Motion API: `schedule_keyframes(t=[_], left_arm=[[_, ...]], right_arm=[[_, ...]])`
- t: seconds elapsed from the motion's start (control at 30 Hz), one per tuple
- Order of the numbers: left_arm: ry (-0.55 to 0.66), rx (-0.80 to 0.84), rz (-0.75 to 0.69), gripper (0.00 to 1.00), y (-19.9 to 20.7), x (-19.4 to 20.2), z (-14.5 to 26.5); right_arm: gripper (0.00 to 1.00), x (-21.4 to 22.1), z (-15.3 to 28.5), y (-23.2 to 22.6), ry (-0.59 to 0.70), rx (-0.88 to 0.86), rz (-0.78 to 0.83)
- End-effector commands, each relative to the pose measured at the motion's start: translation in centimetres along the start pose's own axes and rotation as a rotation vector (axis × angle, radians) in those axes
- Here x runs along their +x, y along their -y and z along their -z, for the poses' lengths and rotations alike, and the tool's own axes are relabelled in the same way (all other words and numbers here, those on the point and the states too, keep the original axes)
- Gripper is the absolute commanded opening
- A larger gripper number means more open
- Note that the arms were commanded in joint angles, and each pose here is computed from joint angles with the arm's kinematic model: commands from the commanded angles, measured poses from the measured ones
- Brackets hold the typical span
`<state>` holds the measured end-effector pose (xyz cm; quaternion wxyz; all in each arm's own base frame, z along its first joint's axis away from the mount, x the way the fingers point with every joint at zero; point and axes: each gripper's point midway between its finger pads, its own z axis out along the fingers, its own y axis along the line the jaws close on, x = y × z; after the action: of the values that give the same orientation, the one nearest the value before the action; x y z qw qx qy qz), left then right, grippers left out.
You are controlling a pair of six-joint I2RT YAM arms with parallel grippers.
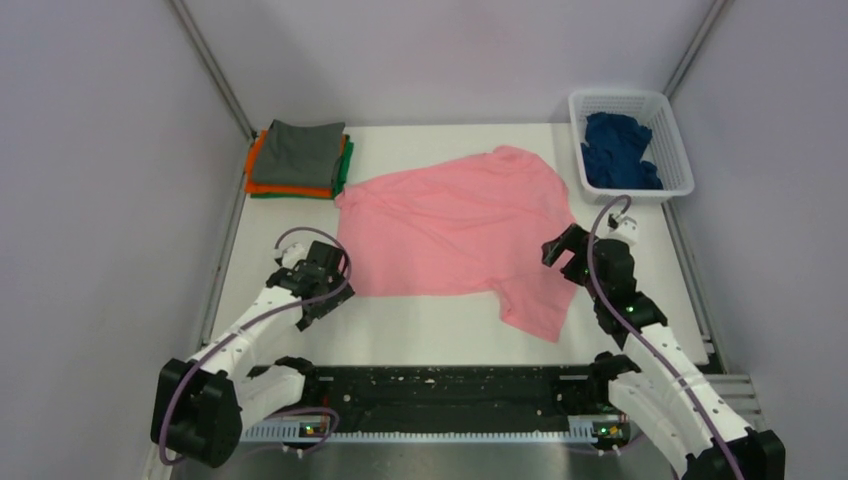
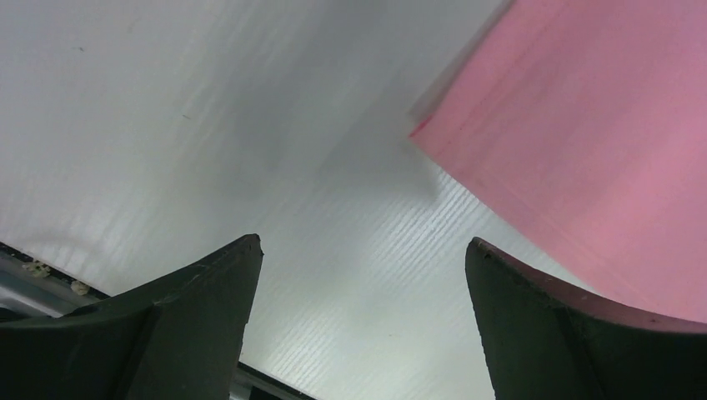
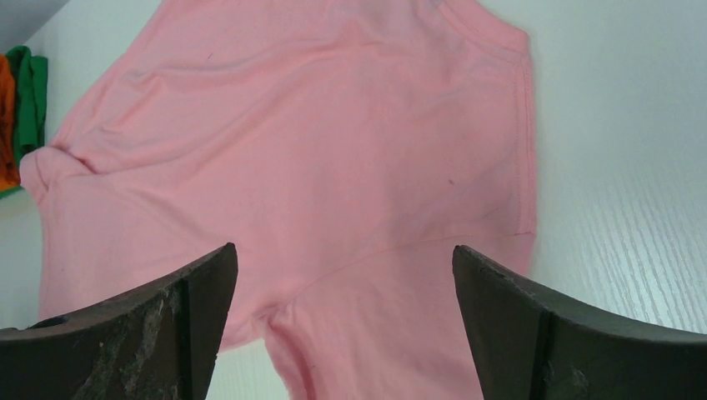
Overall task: Fold and stack the t-shirts
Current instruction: Flatten out the tshirt
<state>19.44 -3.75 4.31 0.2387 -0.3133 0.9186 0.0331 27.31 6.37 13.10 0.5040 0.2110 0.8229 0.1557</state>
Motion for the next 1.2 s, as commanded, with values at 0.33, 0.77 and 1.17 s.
schedule_keyframes(t=[0.33,0.77,1.17], left_arm=[[0.136,-0.049,0.118,0.83,3.7,-5.9,-1.7],[0.016,-0.107,0.092,0.56,4.1,-3.3,-5.0],[-0.024,-0.100,0.075,0.00,4.6,-2.2,-6.4]], right_arm=[[0.98,0.3,0.0,0.0,-0.053,0.013,0.048],[0.98,0.7,-0.2,0.5,-0.071,0.032,0.053],[0.98,0.9,0.0,0.7,-0.092,0.053,0.052]])
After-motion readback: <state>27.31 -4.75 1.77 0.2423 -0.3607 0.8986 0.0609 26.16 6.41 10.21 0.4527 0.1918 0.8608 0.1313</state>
